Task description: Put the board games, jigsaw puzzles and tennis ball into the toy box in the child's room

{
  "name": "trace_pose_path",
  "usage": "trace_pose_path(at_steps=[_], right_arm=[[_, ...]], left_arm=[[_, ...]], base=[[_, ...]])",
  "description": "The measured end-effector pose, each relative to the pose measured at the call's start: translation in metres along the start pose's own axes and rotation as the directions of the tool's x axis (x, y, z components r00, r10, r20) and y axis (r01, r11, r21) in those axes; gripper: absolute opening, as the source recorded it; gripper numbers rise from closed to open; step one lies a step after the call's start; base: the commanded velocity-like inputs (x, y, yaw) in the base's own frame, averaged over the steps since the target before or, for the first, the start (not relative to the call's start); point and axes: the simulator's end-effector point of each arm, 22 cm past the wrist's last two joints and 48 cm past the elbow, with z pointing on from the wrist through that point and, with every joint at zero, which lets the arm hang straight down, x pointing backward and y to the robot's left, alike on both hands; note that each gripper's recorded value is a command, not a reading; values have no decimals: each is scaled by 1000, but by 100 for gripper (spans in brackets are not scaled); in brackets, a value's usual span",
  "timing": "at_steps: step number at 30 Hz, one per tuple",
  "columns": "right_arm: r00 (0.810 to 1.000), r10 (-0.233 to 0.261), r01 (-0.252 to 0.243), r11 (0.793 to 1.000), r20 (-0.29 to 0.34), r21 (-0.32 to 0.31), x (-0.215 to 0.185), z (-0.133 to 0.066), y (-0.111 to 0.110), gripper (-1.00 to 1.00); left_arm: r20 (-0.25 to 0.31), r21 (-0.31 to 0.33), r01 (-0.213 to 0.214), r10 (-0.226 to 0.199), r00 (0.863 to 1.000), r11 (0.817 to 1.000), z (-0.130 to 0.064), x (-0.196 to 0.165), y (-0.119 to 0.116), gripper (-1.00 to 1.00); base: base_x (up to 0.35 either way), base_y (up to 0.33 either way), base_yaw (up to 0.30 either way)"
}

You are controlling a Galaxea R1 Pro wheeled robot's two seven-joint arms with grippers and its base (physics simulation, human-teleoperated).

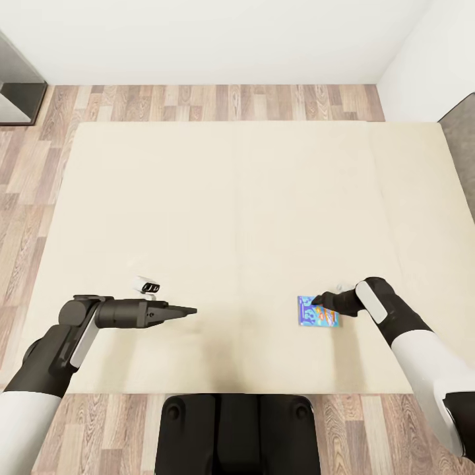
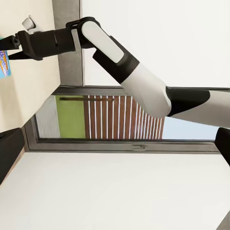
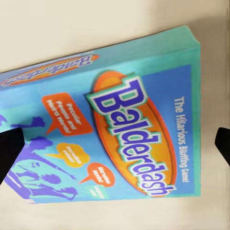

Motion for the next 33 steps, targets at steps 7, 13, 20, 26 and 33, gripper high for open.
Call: trace_pose_path(at_steps=[7, 13, 20, 26, 33], right_arm=[[1000, 8, -8, 1000, 0, 13, -1, -1, -3, 100], [1000, 8, -8, 1000, -2, 18, -2, -2, -4, 100], [1000, 6, -6, 1000, -3, 22, -1, -2, -4, 100], [1000, 5, -5, 1000, -5, 22, -1, -2, -5, 100], [1000, 10, -9, 1000, -8, 14, -1, -2, -4, 100]], left_arm=[[1, 0, -1, 1, 1000, 1000, 0, 0, 0, 100], [3, 1, -1, 1, 1000, 1000, 0, -1, -1, 100], [4, 2, -1, 1, 1000, 1000, -1, -1, -1, 100], [4, 2, -1, 1, 1000, 1000, -1, -1, -1, 100], [4, 2, -1, 1, 1000, 1000, -1, -1, -1, 100]], base=[[0, 0, 0], [0, 0, 0], [0, 0, 0], [0, 0, 0], [0, 0, 0]])
